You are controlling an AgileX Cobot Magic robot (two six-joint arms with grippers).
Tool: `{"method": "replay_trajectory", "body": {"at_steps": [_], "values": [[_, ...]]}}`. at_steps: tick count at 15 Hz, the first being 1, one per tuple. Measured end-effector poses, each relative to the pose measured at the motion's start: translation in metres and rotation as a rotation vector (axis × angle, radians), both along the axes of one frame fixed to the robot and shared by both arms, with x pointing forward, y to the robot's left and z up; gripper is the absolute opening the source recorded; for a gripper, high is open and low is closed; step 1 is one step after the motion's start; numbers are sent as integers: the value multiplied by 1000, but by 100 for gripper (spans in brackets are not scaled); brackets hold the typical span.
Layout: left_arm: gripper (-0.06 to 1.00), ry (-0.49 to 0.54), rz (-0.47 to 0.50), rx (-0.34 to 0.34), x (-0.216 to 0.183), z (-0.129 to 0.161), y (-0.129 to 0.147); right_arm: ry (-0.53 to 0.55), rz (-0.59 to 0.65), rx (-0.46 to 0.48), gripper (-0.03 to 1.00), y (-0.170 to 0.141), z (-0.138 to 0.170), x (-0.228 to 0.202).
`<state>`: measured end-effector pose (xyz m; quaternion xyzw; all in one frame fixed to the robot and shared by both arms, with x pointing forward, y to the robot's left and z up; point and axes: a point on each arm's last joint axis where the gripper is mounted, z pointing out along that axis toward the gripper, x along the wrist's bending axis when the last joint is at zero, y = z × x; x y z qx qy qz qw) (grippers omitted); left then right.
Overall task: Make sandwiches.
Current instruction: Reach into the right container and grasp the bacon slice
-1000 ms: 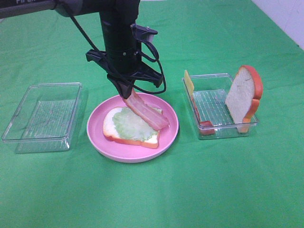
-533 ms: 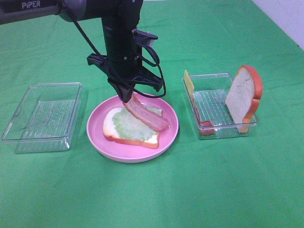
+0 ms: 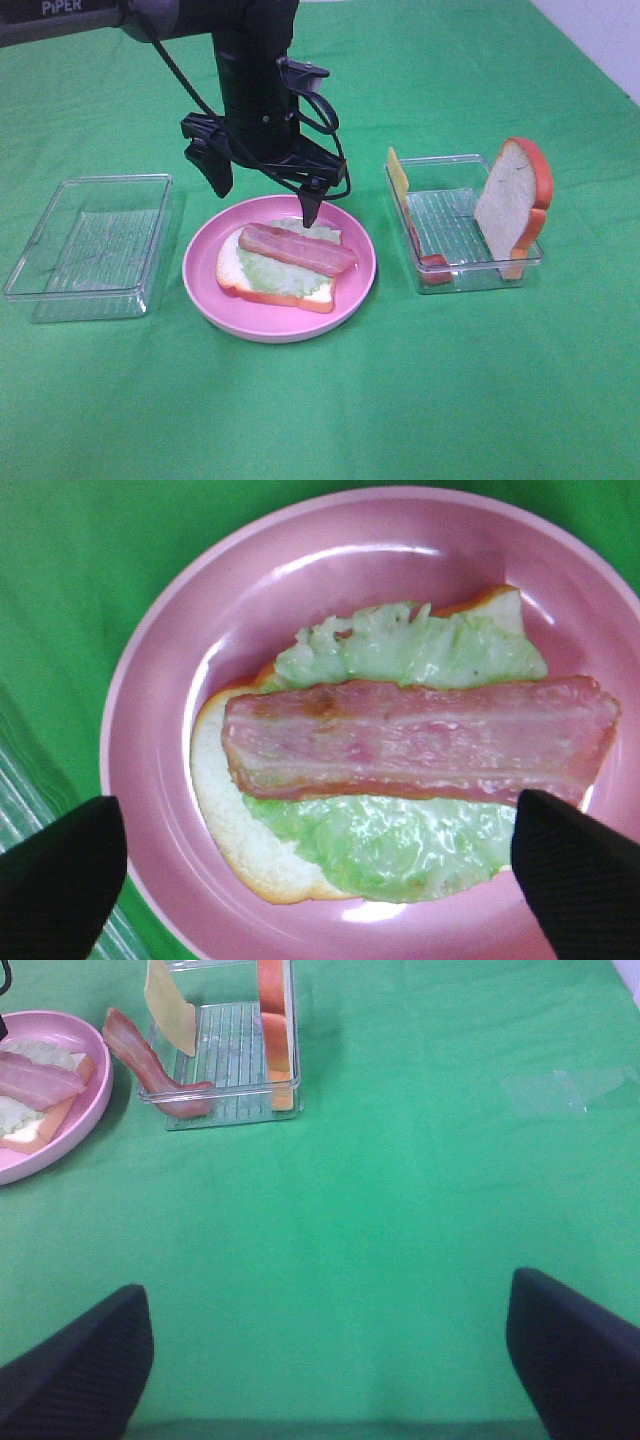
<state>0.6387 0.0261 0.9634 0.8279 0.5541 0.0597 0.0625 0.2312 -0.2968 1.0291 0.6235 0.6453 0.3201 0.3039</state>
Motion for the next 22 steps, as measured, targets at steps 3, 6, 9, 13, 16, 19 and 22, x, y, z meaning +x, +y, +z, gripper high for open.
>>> {"method": "replay_trajectory", "body": {"at_steps": [3, 6, 9, 13, 16, 19, 22], "values": [[99, -91, 10, -43, 11, 50, 35, 0, 0, 0, 91, 0, 0, 0], [99, -162, 199, -52, 45, 84, 136, 0, 0, 0, 91, 0, 0, 0], [99, -191, 314, -55, 56, 98, 210, 0, 0, 0, 91, 0, 0, 0], [99, -218, 325, -91, 28, 131, 225, 0, 0, 0, 91, 0, 0, 0], [99, -194, 336, -69, -23, 146, 233, 0, 0, 0, 91, 0, 0, 0], [99, -225, 340, -75, -97, 164, 242, 0, 0, 0, 91, 0, 0, 0], [99, -339, 331, -106, -169, 188, 251, 0, 0, 0, 91, 0, 0, 0]]}}
